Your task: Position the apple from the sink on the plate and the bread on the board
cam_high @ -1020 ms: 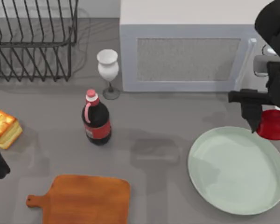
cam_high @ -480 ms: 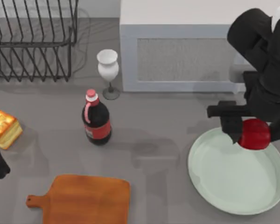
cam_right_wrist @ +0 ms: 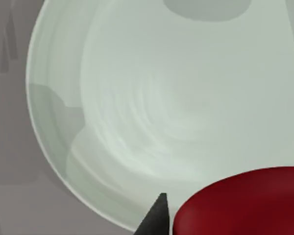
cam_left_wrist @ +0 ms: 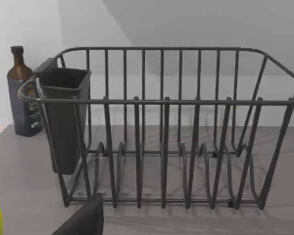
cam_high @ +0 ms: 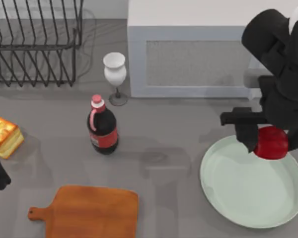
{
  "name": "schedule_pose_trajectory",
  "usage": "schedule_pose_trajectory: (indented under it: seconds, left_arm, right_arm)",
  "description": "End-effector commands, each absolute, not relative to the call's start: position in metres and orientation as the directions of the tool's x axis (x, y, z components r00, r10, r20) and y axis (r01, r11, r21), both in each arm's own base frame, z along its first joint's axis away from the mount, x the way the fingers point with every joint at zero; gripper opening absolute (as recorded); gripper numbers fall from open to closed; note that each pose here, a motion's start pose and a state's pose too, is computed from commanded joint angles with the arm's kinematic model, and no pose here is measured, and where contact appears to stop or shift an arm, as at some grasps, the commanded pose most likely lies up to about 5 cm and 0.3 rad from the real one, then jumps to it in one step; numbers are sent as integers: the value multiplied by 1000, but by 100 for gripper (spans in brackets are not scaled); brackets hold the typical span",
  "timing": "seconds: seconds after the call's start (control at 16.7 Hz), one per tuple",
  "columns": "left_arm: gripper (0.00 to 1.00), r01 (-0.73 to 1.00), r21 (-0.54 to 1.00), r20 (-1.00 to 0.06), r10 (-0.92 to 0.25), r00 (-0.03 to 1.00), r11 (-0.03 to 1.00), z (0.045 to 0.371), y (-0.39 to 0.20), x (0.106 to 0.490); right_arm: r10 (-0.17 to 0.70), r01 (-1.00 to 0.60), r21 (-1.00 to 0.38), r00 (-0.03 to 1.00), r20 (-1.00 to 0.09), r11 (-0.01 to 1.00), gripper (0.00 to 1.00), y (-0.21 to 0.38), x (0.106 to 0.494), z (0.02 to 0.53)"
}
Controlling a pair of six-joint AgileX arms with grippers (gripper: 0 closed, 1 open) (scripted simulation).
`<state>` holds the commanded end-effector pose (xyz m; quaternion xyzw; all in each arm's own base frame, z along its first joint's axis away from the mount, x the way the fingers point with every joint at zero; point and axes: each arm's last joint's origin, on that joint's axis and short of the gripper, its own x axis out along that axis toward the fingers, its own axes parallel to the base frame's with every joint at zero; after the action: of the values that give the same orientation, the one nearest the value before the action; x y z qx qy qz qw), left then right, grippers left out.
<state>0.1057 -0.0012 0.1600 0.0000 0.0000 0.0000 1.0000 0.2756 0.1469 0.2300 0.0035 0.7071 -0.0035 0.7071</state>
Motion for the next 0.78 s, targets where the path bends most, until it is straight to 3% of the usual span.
schedule_pose_trajectory:
  seconds: [0.36,0.78]
  left_arm:
    - [100,0,0,0,0,1000,1000,160,-1,106]
    - [100,0,0,0,0,1000,1000,160,-1,106]
  right_arm:
    - [0,10,0,0,-1000,1000,98,147,276,230]
    - [0,10,0,0,-1000,1000,100,147,276,230]
